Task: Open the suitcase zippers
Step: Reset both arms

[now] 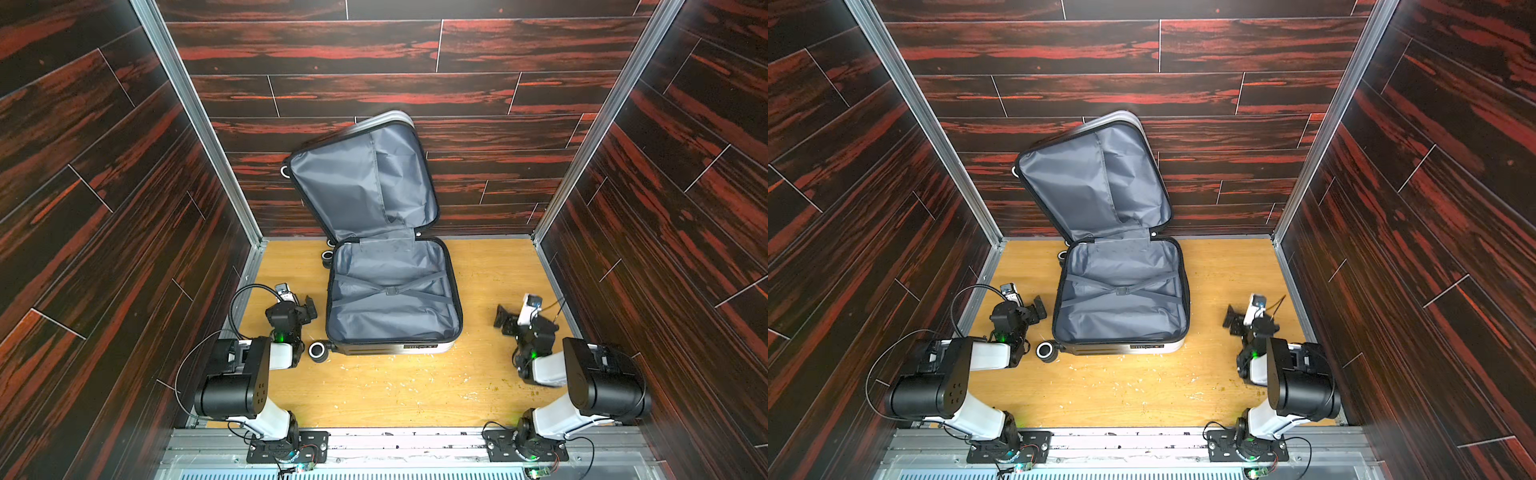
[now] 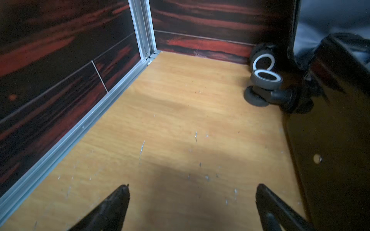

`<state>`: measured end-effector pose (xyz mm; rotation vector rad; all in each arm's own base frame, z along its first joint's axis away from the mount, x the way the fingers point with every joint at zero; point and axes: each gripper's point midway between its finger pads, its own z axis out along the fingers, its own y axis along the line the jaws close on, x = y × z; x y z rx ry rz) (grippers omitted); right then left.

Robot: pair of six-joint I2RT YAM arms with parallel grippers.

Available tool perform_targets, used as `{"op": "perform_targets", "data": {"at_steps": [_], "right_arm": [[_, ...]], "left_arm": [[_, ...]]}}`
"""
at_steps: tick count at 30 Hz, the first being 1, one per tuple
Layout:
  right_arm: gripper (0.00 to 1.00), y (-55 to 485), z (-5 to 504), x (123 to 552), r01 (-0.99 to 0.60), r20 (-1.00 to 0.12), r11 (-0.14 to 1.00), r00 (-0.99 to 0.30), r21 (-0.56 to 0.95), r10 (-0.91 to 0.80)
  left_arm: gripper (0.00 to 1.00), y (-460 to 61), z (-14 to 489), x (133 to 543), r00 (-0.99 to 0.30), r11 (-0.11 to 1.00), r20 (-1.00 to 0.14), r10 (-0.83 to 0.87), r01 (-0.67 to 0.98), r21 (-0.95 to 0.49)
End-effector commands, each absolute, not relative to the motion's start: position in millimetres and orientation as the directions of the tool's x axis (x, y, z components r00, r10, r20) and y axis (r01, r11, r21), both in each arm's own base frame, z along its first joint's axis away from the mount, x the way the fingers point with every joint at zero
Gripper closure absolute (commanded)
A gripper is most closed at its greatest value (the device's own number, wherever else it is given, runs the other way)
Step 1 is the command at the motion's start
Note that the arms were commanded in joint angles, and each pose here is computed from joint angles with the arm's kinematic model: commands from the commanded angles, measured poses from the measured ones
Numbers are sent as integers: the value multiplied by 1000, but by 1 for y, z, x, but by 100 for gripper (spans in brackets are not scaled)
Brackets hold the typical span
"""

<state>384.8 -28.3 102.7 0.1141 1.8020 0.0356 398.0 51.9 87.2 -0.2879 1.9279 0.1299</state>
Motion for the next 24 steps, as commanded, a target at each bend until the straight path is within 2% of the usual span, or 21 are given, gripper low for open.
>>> {"op": "perform_targets", "data": {"at_steps": [1,24], "right_arm": [[1,-19,114,392,7,-975,996,-203,92,92],[1,-19,114,392,9,-974,996,-208,89,88]], "left_arm": [[0,51,92,399,-344,968,-931,-122,-249,-35],[0,49,91,399,-367,970,-922,-123,-243,-32]]}}
